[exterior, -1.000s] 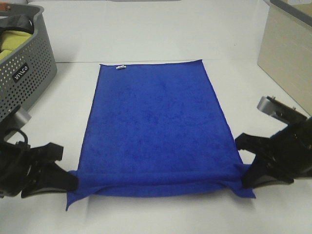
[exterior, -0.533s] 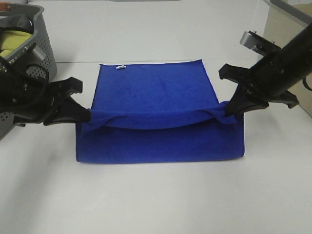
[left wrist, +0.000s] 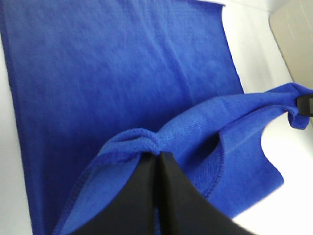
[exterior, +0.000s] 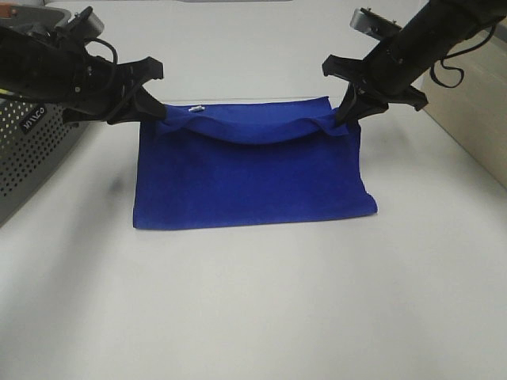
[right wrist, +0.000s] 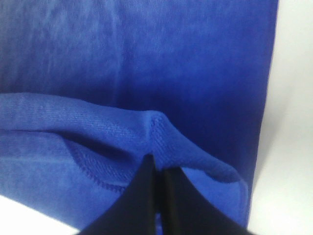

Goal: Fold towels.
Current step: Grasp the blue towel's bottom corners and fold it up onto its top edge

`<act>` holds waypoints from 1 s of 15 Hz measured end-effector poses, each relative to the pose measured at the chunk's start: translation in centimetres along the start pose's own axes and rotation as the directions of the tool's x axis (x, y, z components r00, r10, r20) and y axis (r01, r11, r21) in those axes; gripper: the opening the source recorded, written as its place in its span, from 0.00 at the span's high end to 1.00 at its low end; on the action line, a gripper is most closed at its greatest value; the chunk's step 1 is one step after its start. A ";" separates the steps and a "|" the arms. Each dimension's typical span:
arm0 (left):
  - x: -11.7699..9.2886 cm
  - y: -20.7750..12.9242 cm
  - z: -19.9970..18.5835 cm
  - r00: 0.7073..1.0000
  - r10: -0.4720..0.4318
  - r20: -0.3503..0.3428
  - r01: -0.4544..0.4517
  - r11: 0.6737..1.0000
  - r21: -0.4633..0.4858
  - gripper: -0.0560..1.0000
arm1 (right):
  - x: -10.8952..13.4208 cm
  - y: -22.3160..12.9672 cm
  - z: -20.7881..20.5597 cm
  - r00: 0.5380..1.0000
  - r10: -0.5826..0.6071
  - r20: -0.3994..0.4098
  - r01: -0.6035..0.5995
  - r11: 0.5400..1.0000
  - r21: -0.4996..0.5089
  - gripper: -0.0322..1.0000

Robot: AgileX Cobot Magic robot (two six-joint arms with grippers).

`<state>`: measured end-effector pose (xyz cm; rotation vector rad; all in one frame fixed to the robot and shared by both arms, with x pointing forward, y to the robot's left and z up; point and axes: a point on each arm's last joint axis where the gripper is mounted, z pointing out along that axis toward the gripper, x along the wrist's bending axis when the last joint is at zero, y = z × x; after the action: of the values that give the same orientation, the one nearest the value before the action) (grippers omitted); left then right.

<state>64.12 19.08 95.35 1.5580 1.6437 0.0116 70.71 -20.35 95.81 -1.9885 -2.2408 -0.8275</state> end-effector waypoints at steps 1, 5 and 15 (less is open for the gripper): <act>0.8 1.6 0.8 1.000 0.005 -0.011 -0.005 0.999 -0.035 0.95 | -0.2 1.2 0.5 1.000 -0.015 0.007 0.015 1.000 -0.018 0.97; 1.6 5.1 4.2 0.999 0.036 -0.013 -0.038 0.993 -0.111 0.95 | -0.7 5.1 2.3 0.997 -0.069 0.018 0.070 0.991 -0.117 0.97; 5.1 7.9 12.3 0.991 0.121 -0.051 -0.128 0.975 -0.183 0.84 | -3.4 7.6 7.6 0.990 -0.092 0.107 0.121 0.943 -0.309 0.94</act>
<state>78.14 18.66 88.87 1.5220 1.5264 0.2579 80.80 -20.10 90.76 -2.0828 -2.4160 -1.1993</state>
